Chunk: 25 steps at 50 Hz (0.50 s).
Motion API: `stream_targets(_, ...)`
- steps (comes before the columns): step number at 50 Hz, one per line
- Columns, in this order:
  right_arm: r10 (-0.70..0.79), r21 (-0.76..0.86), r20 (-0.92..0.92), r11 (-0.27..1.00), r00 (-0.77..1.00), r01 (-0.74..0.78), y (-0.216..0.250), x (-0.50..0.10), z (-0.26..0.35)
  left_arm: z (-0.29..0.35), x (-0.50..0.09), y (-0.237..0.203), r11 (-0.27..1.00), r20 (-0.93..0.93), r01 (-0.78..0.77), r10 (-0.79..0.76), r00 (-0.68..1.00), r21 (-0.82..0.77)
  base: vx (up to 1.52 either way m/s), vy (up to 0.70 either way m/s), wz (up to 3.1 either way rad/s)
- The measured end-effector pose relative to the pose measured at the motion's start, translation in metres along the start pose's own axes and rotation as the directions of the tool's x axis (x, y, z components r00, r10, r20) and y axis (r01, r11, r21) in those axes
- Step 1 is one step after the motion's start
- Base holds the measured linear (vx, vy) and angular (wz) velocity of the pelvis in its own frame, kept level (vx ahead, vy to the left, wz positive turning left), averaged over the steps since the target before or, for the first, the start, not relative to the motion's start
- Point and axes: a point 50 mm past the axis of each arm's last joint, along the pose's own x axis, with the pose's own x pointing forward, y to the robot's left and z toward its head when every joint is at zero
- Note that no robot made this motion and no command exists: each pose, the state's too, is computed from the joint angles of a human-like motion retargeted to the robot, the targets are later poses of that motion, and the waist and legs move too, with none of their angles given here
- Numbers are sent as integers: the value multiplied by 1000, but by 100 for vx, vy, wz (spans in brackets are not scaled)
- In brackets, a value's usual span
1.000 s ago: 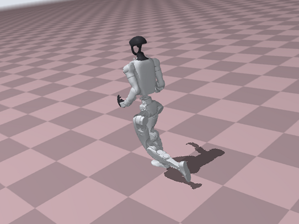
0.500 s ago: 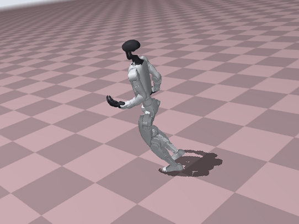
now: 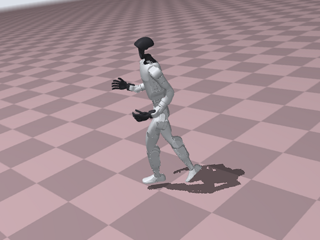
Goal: Walk run
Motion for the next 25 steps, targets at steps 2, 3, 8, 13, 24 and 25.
stream_targets(2,105,-63,-54,992,993,-109,6,0,0,4,5,8,1000,-1,2,-2,1000,28,162,-80,60)
stream_targets(3,148,-90,-73,984,986,-154,9,0,0,9,9,12,999,14,-5,4,1000,45,175,-86,67)
stream_targets(8,242,-160,-202,948,949,-275,26,-9,-18,45,29,19,990,148,-65,46,988,127,187,-82,56)
stream_targets(13,267,54,-549,957,792,-286,33,-96,-69,43,33,27,989,196,-141,129,972,49,203,15,-4)
stream_targets(24,-119,-228,-669,972,733,-50,-27,-170,-35,24,71,-35,984,154,102,-79,985,-148,140,-13,178)
stream_targets(25,-136,-232,-660,972,739,-28,-25,-170,-35,25,74,-37,981,154,125,-102,983,-149,134,-48,96)
